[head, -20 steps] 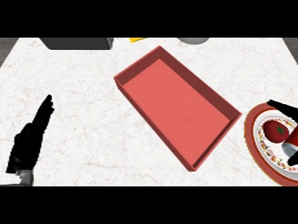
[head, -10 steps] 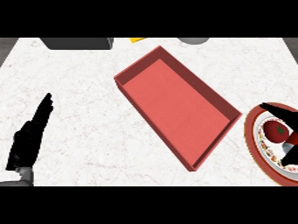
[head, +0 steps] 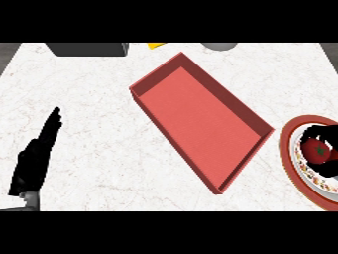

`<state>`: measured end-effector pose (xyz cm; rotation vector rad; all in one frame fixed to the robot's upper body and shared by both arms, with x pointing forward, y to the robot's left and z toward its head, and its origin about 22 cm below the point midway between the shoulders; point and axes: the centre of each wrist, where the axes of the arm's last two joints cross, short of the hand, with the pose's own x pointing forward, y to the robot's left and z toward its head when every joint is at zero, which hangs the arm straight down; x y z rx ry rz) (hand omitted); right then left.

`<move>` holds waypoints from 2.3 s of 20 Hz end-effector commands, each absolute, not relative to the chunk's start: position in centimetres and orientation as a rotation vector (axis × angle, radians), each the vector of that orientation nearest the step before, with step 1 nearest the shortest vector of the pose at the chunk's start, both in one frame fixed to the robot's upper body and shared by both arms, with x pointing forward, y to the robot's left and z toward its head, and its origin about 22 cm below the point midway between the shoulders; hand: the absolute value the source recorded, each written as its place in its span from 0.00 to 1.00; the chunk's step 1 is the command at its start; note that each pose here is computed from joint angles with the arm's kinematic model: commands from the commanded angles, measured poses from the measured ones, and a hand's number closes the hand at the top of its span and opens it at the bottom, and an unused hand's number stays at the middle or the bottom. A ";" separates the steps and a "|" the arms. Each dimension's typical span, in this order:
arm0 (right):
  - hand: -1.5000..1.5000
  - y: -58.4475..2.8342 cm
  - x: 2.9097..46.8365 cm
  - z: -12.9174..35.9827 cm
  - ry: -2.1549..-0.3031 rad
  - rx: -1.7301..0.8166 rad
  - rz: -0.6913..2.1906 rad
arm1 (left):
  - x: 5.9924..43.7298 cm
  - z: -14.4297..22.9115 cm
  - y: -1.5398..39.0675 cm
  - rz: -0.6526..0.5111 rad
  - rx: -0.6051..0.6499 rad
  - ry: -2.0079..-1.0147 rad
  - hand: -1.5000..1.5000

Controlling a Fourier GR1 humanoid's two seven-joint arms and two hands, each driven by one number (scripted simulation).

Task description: Pick the tomato from the plate and place it in the cardboard box

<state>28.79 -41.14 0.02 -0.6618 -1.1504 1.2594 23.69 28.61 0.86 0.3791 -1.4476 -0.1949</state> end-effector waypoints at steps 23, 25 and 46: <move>1.00 -36.1 28.6 9.3 -1.529 -0.881 0.986 | 24.1 1.1 29.8 -0.182 0.381 -1.434 0.50; 1.00 -36.4 28.2 10.5 -1.644 -0.842 0.929 | 23.1 0.1 29.2 -0.181 0.391 -1.432 0.50; 1.00 -19.6 33.7 19.5 -1.787 -0.599 0.905 | 22.5 -1.5 28.6 -0.203 0.373 -1.465 0.50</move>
